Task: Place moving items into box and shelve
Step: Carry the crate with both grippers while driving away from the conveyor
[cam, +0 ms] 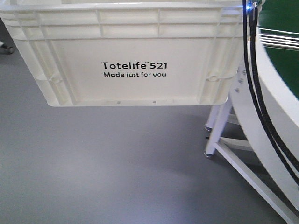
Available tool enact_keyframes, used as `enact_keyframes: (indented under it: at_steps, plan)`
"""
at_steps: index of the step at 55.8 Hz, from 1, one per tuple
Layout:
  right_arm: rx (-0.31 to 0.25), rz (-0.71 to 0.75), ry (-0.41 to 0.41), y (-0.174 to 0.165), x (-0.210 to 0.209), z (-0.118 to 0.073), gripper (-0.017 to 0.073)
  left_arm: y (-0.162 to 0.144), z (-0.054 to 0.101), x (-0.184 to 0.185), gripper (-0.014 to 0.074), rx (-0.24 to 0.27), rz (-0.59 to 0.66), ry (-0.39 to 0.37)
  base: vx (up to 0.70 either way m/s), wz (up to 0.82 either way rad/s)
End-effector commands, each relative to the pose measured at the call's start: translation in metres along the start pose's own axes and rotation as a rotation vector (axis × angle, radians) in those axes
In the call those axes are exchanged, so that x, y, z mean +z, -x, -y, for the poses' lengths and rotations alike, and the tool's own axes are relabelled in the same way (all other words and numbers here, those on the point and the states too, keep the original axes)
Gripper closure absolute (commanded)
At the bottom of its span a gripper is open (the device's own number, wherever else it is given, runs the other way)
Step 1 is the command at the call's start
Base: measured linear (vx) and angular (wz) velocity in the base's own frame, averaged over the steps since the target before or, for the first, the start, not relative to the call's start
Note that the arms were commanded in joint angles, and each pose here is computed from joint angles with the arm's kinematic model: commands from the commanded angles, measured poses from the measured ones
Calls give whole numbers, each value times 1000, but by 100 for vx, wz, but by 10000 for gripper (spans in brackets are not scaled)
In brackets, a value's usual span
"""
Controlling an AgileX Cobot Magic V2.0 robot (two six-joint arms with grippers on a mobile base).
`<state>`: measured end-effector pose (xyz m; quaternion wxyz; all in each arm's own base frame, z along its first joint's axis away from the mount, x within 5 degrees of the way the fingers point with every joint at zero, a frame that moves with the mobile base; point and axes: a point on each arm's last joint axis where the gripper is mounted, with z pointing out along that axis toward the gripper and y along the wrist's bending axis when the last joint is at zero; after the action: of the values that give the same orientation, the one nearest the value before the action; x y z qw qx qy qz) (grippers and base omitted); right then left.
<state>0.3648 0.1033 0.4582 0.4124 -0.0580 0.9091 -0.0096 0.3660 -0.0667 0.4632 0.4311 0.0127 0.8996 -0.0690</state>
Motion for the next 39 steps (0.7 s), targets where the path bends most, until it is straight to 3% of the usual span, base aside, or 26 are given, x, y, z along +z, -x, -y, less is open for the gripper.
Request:
enact_keyframes:
  at_steps: [1,39]
  plan:
    - [-42,224,-139,20,-47,28,564,25,-11,-46,594,47,256,77,9,50]
    - [-42,224,-140,20,-47,28,564,25,-11,-46,594,47,256,77,14,57]
